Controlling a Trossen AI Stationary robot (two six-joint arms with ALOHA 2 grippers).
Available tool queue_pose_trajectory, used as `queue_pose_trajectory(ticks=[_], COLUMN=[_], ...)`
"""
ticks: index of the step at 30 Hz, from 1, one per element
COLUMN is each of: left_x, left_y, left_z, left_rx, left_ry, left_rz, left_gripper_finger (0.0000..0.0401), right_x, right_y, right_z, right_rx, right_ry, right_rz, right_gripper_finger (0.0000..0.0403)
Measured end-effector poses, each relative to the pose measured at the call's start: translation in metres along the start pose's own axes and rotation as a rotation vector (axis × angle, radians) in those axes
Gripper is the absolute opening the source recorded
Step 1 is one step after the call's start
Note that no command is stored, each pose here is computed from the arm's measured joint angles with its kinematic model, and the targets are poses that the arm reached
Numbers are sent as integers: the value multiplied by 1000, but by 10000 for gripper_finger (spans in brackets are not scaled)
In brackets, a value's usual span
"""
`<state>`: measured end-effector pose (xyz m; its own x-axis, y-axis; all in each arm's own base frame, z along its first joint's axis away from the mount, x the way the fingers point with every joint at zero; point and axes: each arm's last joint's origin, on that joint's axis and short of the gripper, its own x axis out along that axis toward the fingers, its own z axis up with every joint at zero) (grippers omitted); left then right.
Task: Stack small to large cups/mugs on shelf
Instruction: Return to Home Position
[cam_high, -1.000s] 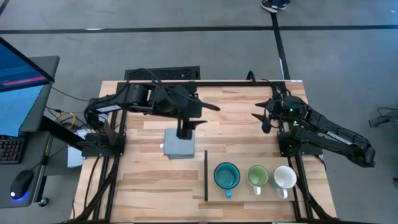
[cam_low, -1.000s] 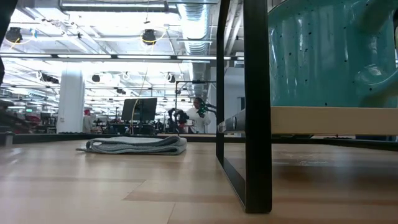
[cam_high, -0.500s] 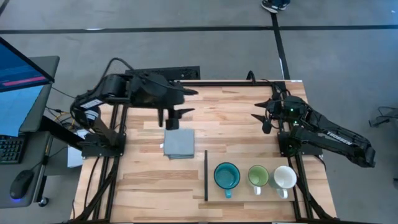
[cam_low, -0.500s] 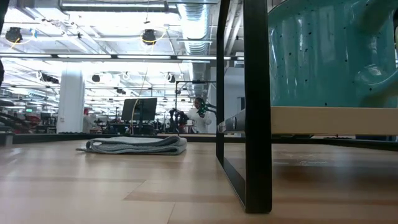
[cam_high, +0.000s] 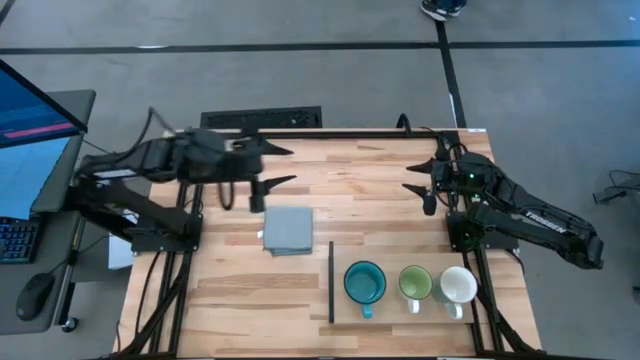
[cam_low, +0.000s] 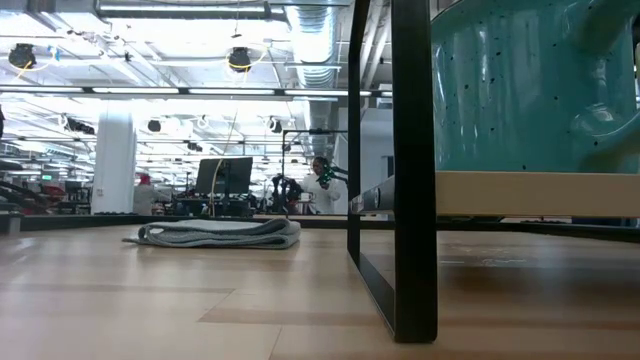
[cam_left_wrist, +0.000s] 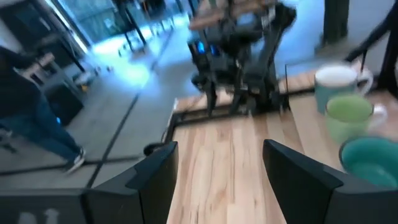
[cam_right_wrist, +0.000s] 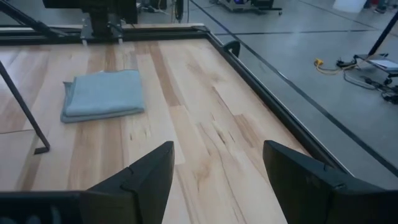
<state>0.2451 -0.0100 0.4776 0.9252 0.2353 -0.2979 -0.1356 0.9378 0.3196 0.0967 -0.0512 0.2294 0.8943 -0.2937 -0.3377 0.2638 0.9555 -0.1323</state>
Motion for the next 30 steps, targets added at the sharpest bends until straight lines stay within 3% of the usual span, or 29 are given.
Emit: queue_pose_trajectory(ticks=[5,11,17,26,30], left_x=[-17,-35,-58,-82,-84], left_y=[-9,-23,-29,-33,-36], left_z=[-58,-141,-206,-254,-267], left_rx=[-43,-39,-49,-108,-118], left_ry=[-62,-162,-266,-353,-320], left_rz=[0,33,161,154,141], left_gripper_finger=[226,226,226,226,226], right_x=[0,-1,-1,-1,7], right_y=[0,2,4,3,5], right_z=[0,9,11,13,-3], right_rx=[-1,-25,-61,-83,-110], right_ry=[-4,-108,-147,-185,-203], right_rz=[9,115,180,171,161], right_gripper_finger=[270,270,270,270,270])
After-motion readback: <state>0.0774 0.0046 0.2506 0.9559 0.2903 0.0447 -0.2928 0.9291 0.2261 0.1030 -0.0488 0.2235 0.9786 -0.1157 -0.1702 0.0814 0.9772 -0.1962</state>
